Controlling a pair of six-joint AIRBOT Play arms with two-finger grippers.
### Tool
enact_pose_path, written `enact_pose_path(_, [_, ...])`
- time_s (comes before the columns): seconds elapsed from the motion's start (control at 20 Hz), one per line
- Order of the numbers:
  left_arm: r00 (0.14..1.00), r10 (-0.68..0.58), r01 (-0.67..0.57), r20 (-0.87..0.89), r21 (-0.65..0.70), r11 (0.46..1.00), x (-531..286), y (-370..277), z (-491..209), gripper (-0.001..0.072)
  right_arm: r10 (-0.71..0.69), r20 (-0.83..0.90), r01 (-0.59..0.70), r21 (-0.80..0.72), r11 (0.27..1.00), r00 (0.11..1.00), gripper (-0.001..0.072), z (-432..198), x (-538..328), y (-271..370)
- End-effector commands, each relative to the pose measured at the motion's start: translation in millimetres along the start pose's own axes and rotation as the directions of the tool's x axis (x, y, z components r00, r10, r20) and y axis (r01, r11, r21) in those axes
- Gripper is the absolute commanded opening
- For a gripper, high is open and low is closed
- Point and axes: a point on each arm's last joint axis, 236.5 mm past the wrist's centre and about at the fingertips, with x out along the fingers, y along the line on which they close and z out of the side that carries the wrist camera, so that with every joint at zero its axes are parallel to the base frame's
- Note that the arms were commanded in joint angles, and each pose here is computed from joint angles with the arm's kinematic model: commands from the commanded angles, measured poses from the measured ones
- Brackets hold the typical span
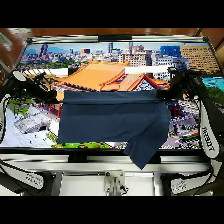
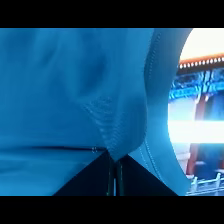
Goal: Fold the shirts.
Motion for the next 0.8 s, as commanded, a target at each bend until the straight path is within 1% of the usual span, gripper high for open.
enact_pose_path(0.0, [0.999,-0.004,0.003,-0.043,-0.024,1.000,-1,5,-11,0.0028,-0.037,-0.034,0.037,-0.001,0.999,0.999,0.0053,-8,0,-12])
enact_pose_path(0.1, [0.998,-0.028,0.027,-0.058,-0.020,0.999,5,-3,-16,0.0028,-0.030,-0.042,0.030,0.009,0.999,0.999,0.0053,-10,0,-10])
enact_pose_path(0.25, [0.996,-0.038,0.037,-0.083,-0.021,0.999,13,-8,-22,0.0028,0.037,-0.086,-0.032,0.055,0.998,0.996,0.0054,-20,1,6])
enact_pose_path(0.45, [0.995,-0.040,0.037,-0.088,-0.036,0.999,14,-8,-23,0.0028,0.031,-0.207,-0.020,0.057,0.998,0.978,0.0056,-47,9,4])
enact_pose_path(0.55, [0.994,-0.043,0.039,-0.097,-0.039,0.998,14,-9,-25,0.0030,0.033,-0.209,-0.019,0.067,0.998,0.977,0.0100,-47,8,5])
enact_pose_path(0.6, [0.992,-0.059,0.054,-0.112,-0.043,0.998,13,-13,-28,0.0057,0.038,-0.208,-0.025,0.066,0.997,0.977,0.0400,-47,7,6])
enact_pose_path(0.65, [0.988,-0.082,0.076,-0.129,-0.050,0.996,11,-18,-33,0.0269,0.049,-0.219,-0.041,0.040,0.998,0.975,0.0589,-50,3,9])
enact_pose_path(0.7, [0.983,-0.111,0.103,-0.149,-0.058,0.993,7,-24,-38,0.0473,0.053,-0.234,-0.050,0.017,0.999,0.971,0.0589,-55,-4,9])
enact_pose_path(0.75, [0.978,-0.116,0.108,-0.174,-0.057,0.993,2,-25,-45,0.0484,0.033,-0.254,-0.034,-0.003,0.999,0.967,0.0589,-61,-13,2])
